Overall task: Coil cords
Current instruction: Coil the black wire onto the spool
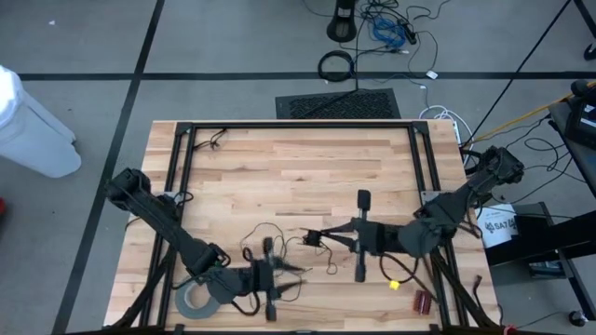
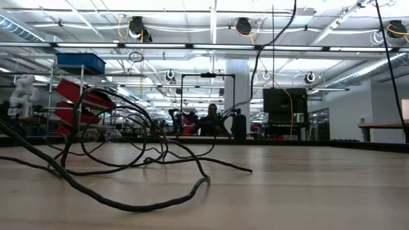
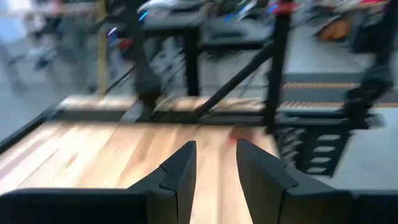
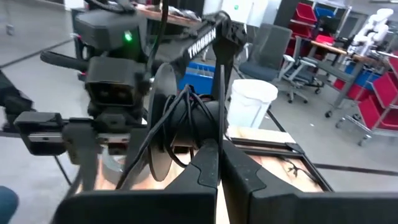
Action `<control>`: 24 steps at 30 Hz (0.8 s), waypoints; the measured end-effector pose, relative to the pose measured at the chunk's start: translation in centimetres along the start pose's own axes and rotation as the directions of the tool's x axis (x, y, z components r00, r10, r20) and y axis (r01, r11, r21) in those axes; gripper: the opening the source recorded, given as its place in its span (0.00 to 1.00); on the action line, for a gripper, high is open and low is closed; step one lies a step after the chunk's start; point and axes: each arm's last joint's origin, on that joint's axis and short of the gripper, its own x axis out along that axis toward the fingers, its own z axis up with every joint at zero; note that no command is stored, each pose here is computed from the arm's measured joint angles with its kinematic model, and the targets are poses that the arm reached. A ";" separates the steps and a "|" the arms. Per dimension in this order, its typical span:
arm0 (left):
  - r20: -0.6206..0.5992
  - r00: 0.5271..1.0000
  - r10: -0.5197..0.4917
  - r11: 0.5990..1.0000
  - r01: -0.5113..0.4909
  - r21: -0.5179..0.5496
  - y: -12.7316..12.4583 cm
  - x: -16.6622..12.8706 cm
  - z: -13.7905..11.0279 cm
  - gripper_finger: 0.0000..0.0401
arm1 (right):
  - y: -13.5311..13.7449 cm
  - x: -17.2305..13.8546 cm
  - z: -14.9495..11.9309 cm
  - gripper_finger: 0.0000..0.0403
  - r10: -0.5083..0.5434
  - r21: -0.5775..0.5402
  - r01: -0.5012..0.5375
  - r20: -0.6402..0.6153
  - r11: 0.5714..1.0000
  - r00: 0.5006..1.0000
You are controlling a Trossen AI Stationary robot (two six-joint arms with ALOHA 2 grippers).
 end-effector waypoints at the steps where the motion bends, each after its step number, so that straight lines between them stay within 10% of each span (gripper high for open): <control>1: 0.038 0.999 -0.030 0.999 0.030 0.012 -0.3 0.3 0.1 0.30 | 0.1 -0.3 0.1 0.00 0.008 0.002 -0.008 0.005 1.000 1.000; 7: 0.236 0.969 -0.066 0.998 0.060 0.034 -0.9 2.4 -0.1 0.30 | 0.7 -1.7 0.5 0.00 0.051 0.002 -0.051 0.017 0.999 0.999; 24: 0.275 0.960 0.059 0.970 -0.119 0.210 -0.9 6.7 -5.2 0.30 | 1.1 -2.4 0.7 0.00 0.075 0.002 -0.075 0.023 0.997 0.997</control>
